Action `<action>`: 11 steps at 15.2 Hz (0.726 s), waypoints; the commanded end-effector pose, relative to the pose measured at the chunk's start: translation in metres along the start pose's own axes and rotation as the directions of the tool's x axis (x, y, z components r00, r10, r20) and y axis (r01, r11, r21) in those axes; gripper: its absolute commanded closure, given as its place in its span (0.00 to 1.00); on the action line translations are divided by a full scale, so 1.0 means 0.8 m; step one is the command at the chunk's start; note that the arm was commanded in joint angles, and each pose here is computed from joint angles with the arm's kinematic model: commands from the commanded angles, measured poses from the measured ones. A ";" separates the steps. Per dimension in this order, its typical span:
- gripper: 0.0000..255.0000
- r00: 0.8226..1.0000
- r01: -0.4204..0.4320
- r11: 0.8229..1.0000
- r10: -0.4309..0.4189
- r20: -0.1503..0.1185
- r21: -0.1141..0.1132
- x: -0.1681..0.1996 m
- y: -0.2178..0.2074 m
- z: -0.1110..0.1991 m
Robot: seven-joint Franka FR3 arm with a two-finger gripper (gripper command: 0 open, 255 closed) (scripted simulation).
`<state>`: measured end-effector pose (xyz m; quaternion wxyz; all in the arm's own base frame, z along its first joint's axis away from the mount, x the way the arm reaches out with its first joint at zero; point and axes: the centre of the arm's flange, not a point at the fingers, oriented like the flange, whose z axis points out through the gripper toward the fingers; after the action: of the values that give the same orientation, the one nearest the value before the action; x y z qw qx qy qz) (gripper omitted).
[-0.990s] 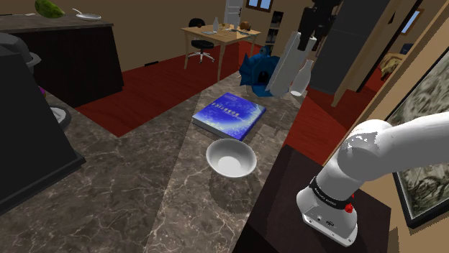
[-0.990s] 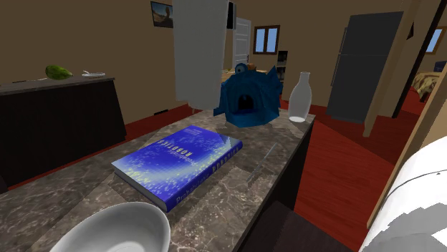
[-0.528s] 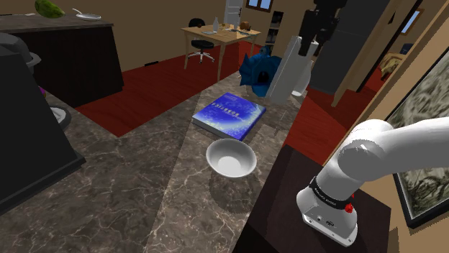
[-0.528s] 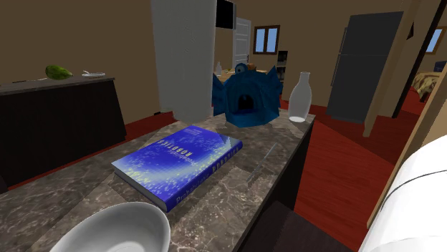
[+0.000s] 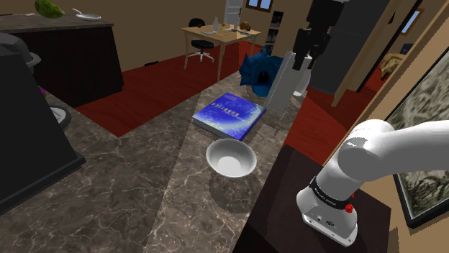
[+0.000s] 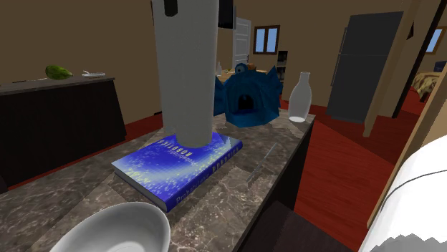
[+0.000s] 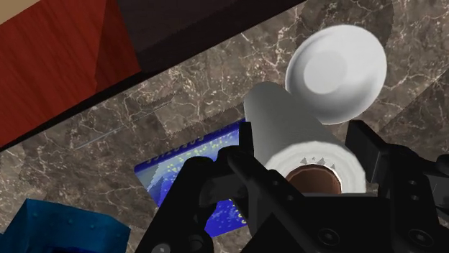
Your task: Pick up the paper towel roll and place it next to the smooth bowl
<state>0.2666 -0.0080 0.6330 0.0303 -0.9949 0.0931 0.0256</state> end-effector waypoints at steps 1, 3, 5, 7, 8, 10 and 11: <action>1.00 1.000 0.000 1.000 0.000 -0.001 0.000 0.000 0.000 0.014; 1.00 1.000 0.000 1.000 0.000 -0.001 0.000 0.001 0.001 0.027; 1.00 1.000 0.000 1.000 0.000 -0.001 0.000 0.001 0.002 0.040; 1.00 1.000 0.000 1.000 0.000 -0.001 0.000 0.002 0.002 0.054; 1.00 1.000 0.000 1.000 0.000 -0.001 0.000 0.002 0.003 0.060; 1.00 1.000 0.000 1.000 0.000 -0.001 0.000 0.003 0.003 0.073; 1.00 1.000 0.000 1.000 0.000 -0.001 0.000 0.004 0.004 0.080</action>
<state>0.2667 -0.0077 0.5742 0.0303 -0.9949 0.0931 0.0256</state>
